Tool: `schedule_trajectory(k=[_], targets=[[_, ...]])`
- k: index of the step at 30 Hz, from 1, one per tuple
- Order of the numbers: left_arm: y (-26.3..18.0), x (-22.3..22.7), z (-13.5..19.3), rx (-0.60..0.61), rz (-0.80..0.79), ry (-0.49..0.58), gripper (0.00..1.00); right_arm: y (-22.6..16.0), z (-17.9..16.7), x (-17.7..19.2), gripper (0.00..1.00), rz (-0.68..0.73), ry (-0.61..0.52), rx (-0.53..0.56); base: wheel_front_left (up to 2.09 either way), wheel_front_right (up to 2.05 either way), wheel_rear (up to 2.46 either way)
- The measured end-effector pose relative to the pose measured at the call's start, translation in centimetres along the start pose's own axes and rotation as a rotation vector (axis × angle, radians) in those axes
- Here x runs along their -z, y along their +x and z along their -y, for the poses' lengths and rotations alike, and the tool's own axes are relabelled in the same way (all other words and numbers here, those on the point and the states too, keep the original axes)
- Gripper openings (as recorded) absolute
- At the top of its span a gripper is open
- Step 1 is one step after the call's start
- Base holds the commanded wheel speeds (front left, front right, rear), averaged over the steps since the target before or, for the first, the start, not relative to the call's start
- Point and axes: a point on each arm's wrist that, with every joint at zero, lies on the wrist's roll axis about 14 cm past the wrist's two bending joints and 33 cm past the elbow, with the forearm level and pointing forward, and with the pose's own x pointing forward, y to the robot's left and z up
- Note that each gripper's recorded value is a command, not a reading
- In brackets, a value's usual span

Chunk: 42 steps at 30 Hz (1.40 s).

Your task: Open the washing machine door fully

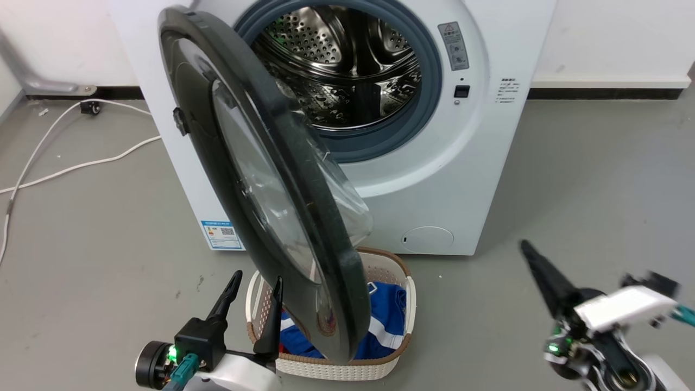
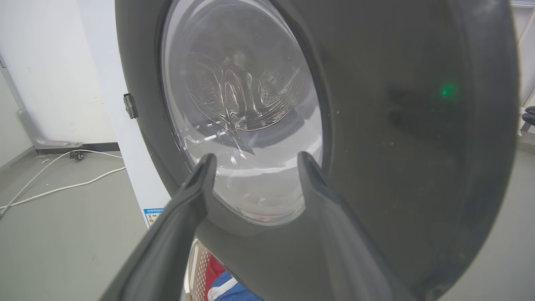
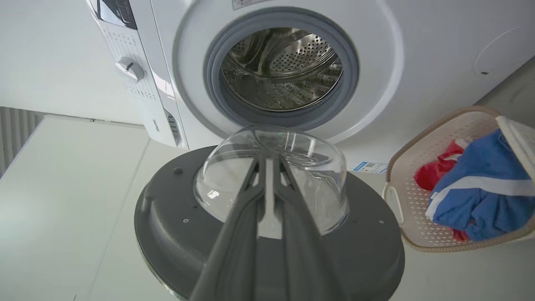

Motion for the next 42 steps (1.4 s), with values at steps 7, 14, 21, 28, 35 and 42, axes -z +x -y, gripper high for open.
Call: schedule_trajectory(k=[7, 14, 21, 28, 35, 42], targets=[[-0.1, 0.2, -0.1, -0.002, -0.007, 0.005, 1.00, -4.0, 1.4, -4.5, 1.00, 0.231, -0.241, 0.037, 0.00, 0.00, 0.00], [-0.1, 0.2, -0.3, -0.008, -0.010, 0.011, 1.00, -6.0, 2.0, -7.3, 1.00, 0.299, -0.655, 0.082, 0.00, 0.00, 0.00], [-0.1, 0.0, -0.6, -0.016, -0.005, 0.018, 1.00, -7.0, -1.0, -9.9, 1.00, 0.440, -1.058, 0.079, 0.00, 0.00, 0.00], [-0.2, 0.1, -0.9, -0.024, -0.010, 0.026, 1.00, -7.2, -3.2, -7.8, 1.00, 0.425, -1.312, 0.125, 0.00, 0.00, 0.00], [-0.2, 0.4, -1.2, -0.029, -0.021, 0.034, 1.00, -7.7, -1.1, -5.3, 1.00, 0.319, -1.351, 0.199, 0.00, 0.00, 0.00], [-0.1, 0.4, -1.3, -0.029, -0.024, 0.035, 1.00, -8.1, 0.7, -3.9, 1.00, 0.266, -1.326, 0.224, 0.00, 0.00, 0.00]])
